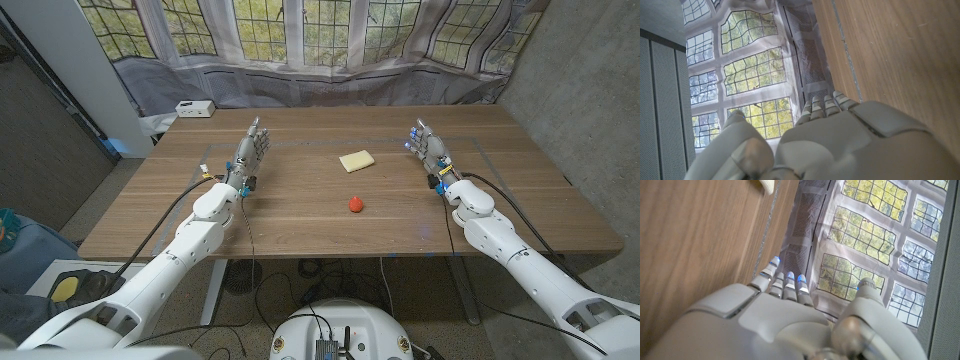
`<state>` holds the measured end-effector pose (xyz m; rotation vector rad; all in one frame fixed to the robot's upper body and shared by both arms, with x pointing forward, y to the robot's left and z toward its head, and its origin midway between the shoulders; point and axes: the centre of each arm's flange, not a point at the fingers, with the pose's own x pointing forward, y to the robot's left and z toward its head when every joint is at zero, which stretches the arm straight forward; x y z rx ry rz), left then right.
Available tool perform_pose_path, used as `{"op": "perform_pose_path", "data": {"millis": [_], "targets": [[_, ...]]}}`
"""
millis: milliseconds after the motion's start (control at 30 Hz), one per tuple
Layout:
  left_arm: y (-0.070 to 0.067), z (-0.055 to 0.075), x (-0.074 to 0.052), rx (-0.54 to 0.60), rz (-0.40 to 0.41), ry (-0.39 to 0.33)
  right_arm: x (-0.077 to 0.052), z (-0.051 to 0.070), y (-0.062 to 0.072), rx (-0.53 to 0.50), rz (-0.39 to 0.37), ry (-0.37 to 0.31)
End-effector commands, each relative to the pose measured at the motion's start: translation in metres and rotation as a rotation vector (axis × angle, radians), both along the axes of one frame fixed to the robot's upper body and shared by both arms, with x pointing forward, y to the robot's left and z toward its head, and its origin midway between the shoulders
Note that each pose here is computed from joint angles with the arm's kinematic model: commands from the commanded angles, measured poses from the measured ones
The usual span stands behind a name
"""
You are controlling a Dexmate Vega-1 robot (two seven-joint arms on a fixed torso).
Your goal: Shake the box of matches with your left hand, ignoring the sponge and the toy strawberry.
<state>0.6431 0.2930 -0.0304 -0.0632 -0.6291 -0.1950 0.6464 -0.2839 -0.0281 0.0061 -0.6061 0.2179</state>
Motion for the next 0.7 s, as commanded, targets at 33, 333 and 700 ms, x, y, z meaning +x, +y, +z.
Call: {"op": "perform_pose_path", "data": {"millis": [33,333,700], "targets": [[0.006,0.000,-0.017,-0.020,0.006,-0.050,-0.010,-0.001,0.007,-0.023,-0.004,-0.032],[0.007,0.001,-0.022,0.003,0.025,-0.080,-0.013,0.002,0.007,-0.019,0.013,-0.063],[0.008,0.012,-0.023,0.057,0.061,-0.122,-0.012,0.004,0.002,0.007,0.042,-0.079]]}}
